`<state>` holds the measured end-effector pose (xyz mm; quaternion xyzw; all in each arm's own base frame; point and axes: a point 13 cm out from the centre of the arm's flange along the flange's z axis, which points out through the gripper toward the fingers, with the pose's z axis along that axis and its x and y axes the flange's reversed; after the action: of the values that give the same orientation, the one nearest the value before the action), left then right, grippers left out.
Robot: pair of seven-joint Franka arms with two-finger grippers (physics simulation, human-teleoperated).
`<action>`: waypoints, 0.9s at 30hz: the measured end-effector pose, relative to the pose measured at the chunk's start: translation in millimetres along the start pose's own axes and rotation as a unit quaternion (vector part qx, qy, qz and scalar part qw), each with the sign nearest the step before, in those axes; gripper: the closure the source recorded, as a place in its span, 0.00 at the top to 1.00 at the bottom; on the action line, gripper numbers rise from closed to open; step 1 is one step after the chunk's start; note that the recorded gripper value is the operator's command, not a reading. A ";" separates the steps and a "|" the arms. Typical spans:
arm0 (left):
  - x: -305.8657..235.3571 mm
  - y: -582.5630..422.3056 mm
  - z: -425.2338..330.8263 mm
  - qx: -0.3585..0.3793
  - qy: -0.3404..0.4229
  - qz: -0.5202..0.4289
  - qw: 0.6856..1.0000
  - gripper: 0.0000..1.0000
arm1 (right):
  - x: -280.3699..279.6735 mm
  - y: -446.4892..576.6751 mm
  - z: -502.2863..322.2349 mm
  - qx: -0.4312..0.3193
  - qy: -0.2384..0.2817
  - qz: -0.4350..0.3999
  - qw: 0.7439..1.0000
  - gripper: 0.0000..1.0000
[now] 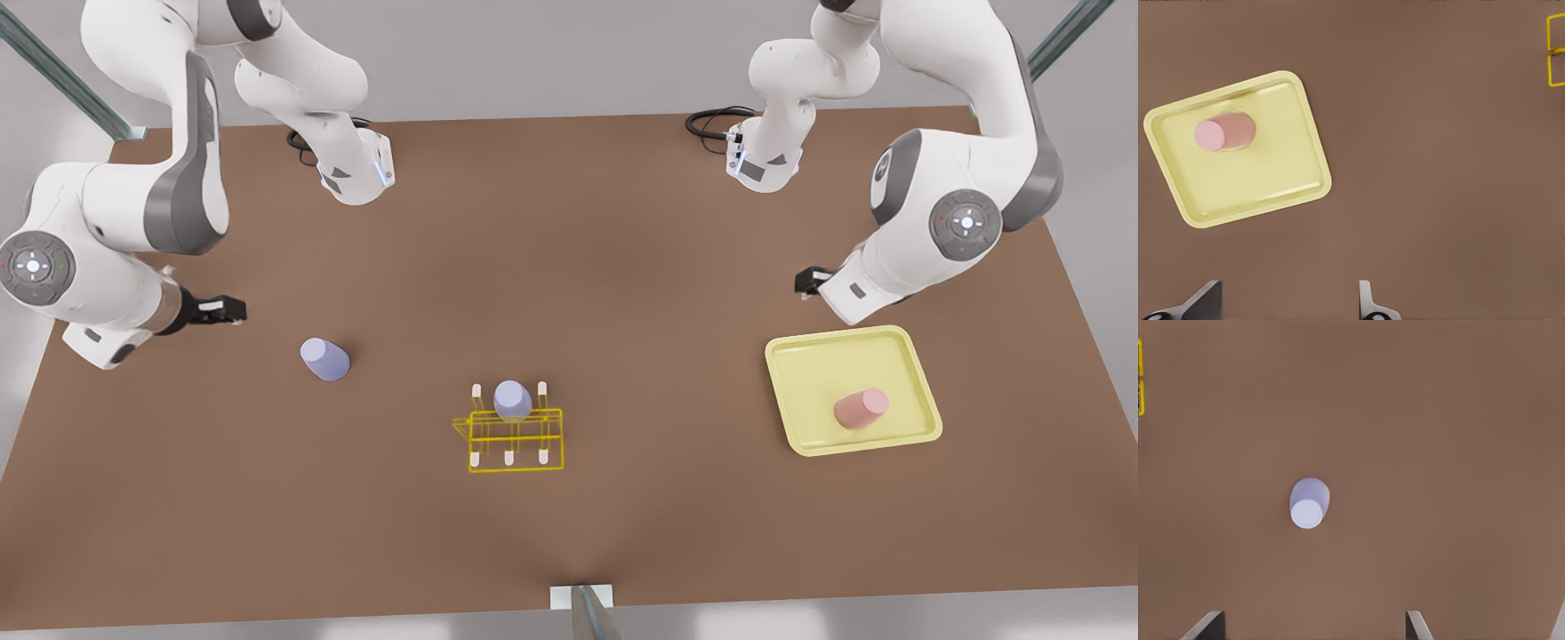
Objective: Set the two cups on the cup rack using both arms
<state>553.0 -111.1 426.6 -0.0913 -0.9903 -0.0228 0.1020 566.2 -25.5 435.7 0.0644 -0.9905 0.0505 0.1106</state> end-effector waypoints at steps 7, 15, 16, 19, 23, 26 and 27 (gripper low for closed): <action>-43.7 91.4 65.9 0.031 0.013 -0.065 0.997 1.00 | -1.8 29.7 134.2 -0.012 0.080 -0.043 0.996 1.00; -128.4 209.8 240.1 0.064 -0.025 -0.094 0.993 1.00 | -13.6 48.2 239.0 -0.053 0.011 -0.039 0.998 1.00; -128.3 210.8 255.9 0.063 -0.028 -0.090 0.994 1.00 | -17.9 50.4 245.1 -0.054 -0.003 -0.039 0.998 1.00; -123.1 212.8 293.3 0.058 -0.039 -0.080 0.994 1.00 | -18.2 55.5 271.2 -0.056 -0.027 -0.038 0.997 1.00; -119.5 213.7 316.2 0.048 -0.062 -0.067 0.995 1.00 | -22.0 54.8 291.6 -0.055 -0.055 -0.035 0.996 1.00; -120.0 217.2 321.9 0.041 -0.075 -0.061 0.994 1.00 | -25.1 49.2 306.9 -0.056 -0.062 -0.029 0.996 1.00; -121.6 217.4 322.4 0.040 -0.079 -0.058 0.994 1.00 | -24.6 48.6 313.6 -0.057 -0.061 -0.027 0.996 1.00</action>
<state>646.6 101.7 92.0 -0.0309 -0.9990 0.0179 0.0253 516.5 -10.5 121.6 0.0881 -0.9945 -0.0130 0.0549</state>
